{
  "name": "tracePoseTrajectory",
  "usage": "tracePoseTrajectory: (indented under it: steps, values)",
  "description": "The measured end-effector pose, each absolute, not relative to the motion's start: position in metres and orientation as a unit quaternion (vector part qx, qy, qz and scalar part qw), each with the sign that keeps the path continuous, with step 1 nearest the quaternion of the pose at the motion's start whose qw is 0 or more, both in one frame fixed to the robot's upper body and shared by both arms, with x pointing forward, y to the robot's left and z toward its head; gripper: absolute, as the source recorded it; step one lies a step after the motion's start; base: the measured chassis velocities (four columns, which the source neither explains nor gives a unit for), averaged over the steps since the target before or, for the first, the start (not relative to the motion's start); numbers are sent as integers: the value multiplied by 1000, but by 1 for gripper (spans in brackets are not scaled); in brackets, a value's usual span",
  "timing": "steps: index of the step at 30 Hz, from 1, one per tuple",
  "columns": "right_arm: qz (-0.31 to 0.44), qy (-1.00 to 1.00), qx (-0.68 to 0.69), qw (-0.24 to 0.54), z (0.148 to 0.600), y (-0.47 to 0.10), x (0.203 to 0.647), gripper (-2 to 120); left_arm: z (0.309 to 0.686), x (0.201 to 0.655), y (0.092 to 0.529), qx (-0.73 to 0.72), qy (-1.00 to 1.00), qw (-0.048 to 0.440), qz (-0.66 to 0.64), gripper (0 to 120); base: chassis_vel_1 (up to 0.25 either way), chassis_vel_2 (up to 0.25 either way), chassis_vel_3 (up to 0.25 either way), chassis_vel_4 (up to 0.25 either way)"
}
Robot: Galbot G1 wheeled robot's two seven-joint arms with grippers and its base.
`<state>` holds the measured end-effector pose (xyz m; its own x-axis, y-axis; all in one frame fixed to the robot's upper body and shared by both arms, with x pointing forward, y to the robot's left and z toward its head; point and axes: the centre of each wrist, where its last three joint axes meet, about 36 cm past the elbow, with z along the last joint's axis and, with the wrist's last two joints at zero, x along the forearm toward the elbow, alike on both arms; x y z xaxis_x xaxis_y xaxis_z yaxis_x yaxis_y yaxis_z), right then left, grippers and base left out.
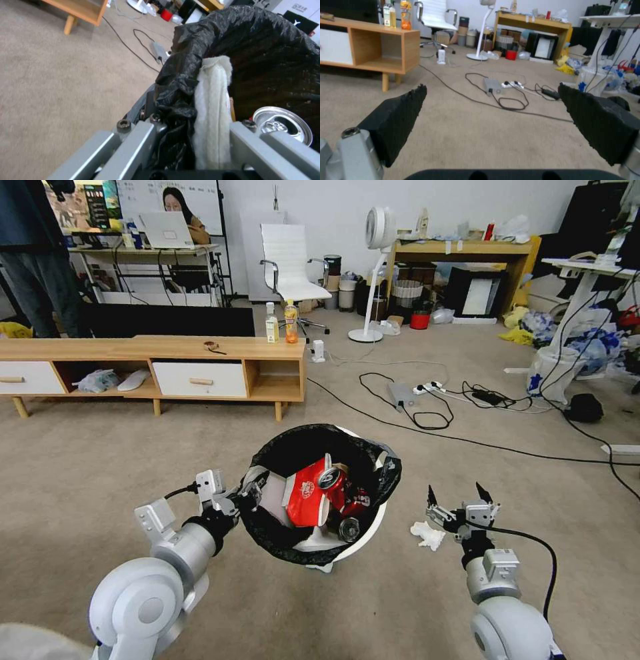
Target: Pick up the trash bin and place the garbage on the floor into it.
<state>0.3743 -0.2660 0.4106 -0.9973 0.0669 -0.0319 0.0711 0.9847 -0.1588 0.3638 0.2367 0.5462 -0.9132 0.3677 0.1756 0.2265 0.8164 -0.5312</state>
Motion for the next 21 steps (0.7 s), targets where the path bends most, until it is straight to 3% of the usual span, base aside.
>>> tracePoseTrajectory:
  steps: [16, 21]
  values:
    - [-77, 996, 35, 20, 410, -265, 376, 100, 547, 363, 237, -157, -944, 134, 259, 7, -260, 268, 269, -266]
    - [-87, 996, 29, -6, 412, -269, 372, 100, 548, 363, 237, -156, -944, 133, 259, 7, -46, 40, 40, -56]
